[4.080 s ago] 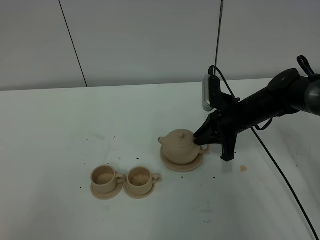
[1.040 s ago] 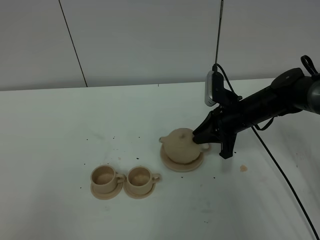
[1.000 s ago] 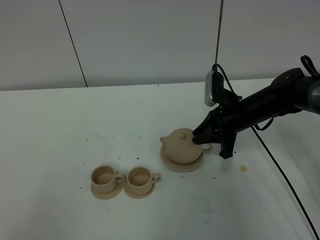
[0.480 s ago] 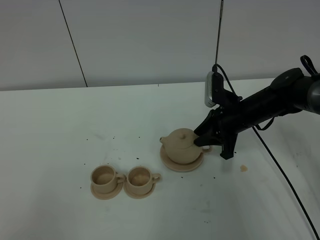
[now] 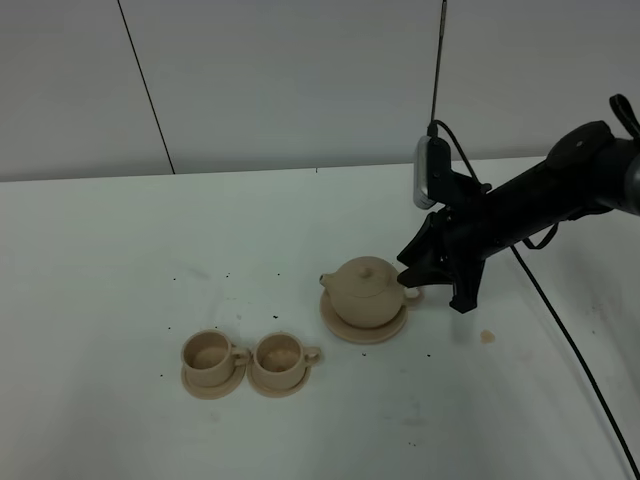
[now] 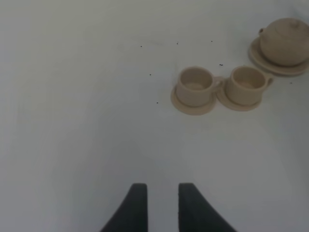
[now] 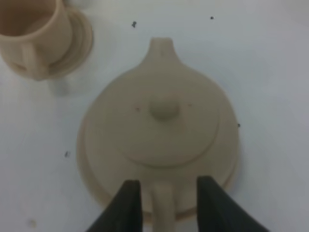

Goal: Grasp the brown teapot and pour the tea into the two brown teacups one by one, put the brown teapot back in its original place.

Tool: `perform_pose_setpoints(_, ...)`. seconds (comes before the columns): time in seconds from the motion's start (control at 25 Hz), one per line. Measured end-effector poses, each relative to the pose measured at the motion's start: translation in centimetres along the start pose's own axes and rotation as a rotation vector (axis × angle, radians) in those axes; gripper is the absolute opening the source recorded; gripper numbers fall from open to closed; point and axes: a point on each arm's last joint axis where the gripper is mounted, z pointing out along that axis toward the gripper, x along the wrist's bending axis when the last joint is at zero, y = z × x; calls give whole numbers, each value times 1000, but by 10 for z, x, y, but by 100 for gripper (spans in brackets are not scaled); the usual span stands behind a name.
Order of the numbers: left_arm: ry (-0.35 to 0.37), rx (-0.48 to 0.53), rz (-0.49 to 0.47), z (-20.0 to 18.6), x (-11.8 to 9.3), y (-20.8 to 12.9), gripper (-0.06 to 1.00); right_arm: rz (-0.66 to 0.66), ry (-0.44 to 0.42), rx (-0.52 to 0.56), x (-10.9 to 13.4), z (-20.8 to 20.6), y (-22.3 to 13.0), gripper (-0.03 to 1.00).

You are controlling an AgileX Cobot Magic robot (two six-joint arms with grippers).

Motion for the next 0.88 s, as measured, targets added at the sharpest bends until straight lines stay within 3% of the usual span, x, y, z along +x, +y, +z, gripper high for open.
perform_pose_setpoints(0.24,0,0,0,0,0,0,23,-63,7,93,4,-15,10,28)
perform_pose_setpoints(0.48,0,0,0,0,0,0,23,-171,20,255,8,-13,32,28)
perform_pose_setpoints(0.88,0,0,0,0,0,0,23,-227,14,317,14,-4,51,28)
